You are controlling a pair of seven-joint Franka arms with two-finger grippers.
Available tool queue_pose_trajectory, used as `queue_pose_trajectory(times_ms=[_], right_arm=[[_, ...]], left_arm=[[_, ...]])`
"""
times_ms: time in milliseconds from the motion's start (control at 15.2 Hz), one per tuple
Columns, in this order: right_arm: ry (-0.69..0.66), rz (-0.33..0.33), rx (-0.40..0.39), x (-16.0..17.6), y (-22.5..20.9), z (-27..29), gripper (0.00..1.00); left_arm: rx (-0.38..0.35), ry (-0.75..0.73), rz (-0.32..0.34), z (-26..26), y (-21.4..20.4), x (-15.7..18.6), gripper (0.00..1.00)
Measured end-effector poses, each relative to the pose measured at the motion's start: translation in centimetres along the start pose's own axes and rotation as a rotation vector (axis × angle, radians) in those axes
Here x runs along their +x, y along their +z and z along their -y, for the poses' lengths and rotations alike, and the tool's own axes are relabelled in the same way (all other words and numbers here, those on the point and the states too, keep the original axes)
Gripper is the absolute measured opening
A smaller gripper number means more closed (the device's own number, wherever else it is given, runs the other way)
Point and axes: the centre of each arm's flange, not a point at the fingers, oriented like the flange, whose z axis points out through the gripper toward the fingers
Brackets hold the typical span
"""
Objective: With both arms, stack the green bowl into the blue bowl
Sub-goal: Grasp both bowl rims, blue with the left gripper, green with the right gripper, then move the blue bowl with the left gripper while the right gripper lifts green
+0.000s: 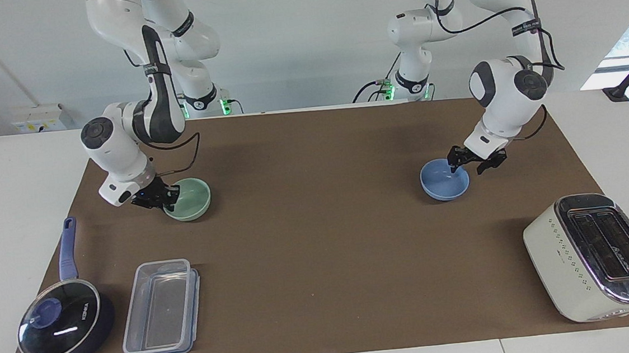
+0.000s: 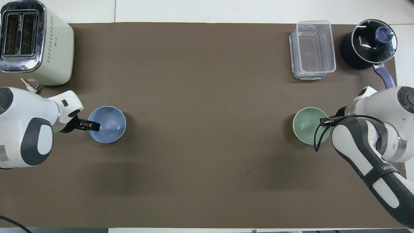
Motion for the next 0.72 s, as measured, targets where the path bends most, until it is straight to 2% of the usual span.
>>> queue_pose_trajectory(times_ms=[66, 131, 263, 328, 394, 526, 591, 723], right_arm=[[-0.006, 0.021, 0.006, 0.4, -2.2, 0.3, 0.06], [-0.013, 0.045, 0.013, 0.6, -5.1, 0.6, 0.06], [-0.024, 0.073, 0.022, 0.5, -11.9, 1.1, 0.06], [-0.028, 0.073, 0.022, 0.1, -15.0, 1.5, 0.06], [-0.033, 0.066, 0.020, -0.4, -17.3, 1.8, 0.06], [-0.039, 0.054, 0.016, -0.8, -19.2, 2.5, 0.06], [-0.039, 0.056, 0.015, -0.7, -19.1, 2.9, 0.06], [-0.043, 0.066, 0.015, -0.3, -18.5, 3.9, 0.06]], left_arm=[[0.002, 0.004, 0.000, -0.1, 0.0, 0.0, 0.66], [0.004, 0.009, 0.000, -0.2, 0.0, 0.1, 0.60], [0.007, 0.022, 0.001, -0.7, 0.0, 0.1, 0.39], [0.008, 0.028, 0.002, -1.0, 0.1, 0.2, 0.39], [0.008, 0.033, 0.003, -1.2, 0.1, 0.2, 0.32], [0.009, 0.037, 0.002, -1.4, 0.1, 0.2, 0.08], [0.010, 0.039, 0.001, -1.4, 0.1, 0.3, 0.04], [0.013, 0.041, -0.012, -1.5, -0.6, 0.7, 0.04]])
